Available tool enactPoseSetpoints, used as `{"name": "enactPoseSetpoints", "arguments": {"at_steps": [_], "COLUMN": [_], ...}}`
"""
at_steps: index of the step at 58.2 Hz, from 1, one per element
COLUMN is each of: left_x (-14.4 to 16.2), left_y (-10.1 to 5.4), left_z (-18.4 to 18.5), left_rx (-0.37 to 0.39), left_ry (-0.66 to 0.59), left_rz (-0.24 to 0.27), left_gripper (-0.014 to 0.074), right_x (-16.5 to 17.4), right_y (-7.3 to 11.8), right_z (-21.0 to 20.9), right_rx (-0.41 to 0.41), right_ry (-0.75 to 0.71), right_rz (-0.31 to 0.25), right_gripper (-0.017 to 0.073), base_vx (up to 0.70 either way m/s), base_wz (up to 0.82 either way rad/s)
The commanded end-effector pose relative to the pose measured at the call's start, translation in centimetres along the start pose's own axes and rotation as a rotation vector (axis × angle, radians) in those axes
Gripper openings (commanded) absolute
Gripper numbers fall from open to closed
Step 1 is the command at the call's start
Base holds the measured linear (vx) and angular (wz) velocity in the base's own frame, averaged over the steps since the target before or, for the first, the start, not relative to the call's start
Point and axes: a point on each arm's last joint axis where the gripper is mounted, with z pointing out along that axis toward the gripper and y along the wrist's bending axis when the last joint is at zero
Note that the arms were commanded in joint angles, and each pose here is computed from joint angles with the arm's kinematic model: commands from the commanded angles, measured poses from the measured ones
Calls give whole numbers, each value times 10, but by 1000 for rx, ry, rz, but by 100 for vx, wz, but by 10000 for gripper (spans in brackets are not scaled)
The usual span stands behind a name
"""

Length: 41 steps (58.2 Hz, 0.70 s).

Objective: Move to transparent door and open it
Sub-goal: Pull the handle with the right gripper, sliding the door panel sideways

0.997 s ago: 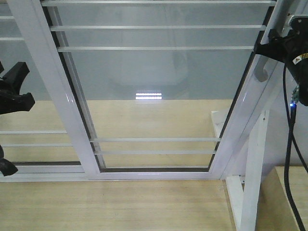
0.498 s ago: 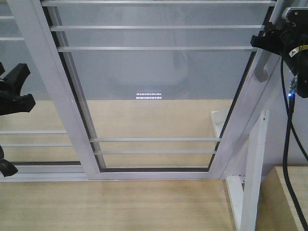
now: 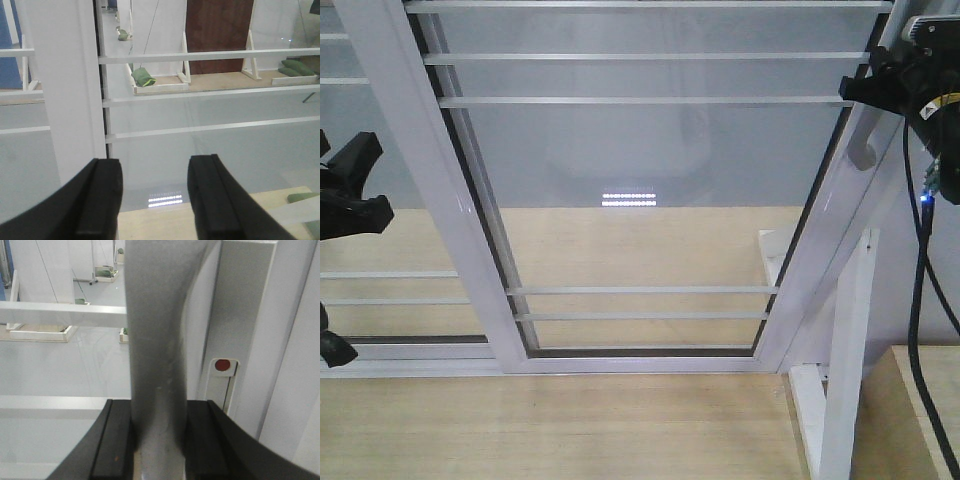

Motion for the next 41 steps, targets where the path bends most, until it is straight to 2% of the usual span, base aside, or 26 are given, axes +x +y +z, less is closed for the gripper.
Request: {"name": "enactPoseSetpoints", "arguments": {"at_steps": [1,14,30,41], "left_x": [-20,-19,-19,-19], "left_y": [0,0,0,0], "left_z": [0,0,0,0], "left_rx": [-2,-1,-1,-1], "left_ry": [-115,-106,-103,-103], "left_rz": [-1,-2,-2,-2], "left_gripper": [444,444,444,444], "right_x": [-35,-36,-36,-36], "right_y": [26,59,86,111], "right_z": [-5,-7,-10,-16], "right_rx": [-105,-185,-248,-312], "right_ry": [-148,-157,-159,-163], "right_rz": [-76,-78,-75,-77], "right_gripper": [156,164,171,174], "base_vx": [0,0,0,0], "base_wz": [0,0,0,0]}}
